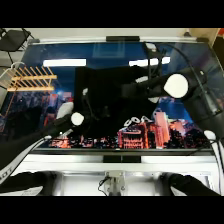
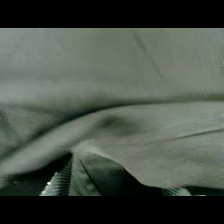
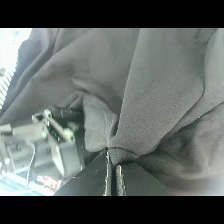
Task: Fold the shirts.
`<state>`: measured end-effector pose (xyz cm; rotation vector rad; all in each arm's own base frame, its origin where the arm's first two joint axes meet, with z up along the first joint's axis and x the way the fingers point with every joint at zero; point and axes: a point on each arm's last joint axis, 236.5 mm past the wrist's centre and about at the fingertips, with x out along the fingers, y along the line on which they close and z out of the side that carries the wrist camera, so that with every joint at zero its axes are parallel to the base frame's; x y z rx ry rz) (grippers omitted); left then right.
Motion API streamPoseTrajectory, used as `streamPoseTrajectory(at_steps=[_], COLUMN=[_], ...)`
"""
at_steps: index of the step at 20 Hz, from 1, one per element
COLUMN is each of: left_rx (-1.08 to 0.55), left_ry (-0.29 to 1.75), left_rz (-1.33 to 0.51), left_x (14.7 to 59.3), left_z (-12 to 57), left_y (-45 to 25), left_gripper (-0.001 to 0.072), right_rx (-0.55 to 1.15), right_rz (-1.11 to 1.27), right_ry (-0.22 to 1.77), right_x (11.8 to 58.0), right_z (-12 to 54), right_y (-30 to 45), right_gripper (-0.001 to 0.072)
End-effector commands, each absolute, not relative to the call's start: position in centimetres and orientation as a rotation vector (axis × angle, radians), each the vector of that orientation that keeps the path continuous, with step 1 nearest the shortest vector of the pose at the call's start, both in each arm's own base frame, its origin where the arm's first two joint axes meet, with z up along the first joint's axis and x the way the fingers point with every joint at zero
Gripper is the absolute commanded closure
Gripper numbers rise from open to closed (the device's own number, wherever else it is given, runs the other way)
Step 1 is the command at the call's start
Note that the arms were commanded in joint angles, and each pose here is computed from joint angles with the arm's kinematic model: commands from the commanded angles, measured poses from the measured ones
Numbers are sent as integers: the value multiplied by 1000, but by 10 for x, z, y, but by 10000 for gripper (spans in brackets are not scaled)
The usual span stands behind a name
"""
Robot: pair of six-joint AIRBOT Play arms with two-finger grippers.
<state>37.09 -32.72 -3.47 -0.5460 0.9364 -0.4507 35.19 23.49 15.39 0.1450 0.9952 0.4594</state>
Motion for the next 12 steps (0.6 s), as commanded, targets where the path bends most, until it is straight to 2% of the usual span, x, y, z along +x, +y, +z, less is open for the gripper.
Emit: streamPoseTrajectory(at_steps=[1,2,4,9,12], left_rx=[-611,-617,-591,-386,-310], left_ry=[879,870,856,749,768], left_rz=[-354,-342,-359,-572,-699], left_x=[403,408,414,409,369], left_z=[-38,-36,-24,75,130], left_y=[-304,-297,-287,-261,-236], left_gripper=[399,575,652,651,651], right_rx=[151,152,142,105,136], right_rz=[462,463,467,480,505], right_ry=[983,979,977,966,964], right_x=[354,355,355,355,350], right_z=[156,157,157,156,163], right_y=[236,237,237,235,241], right_gripper=[645,645,644,645,645])
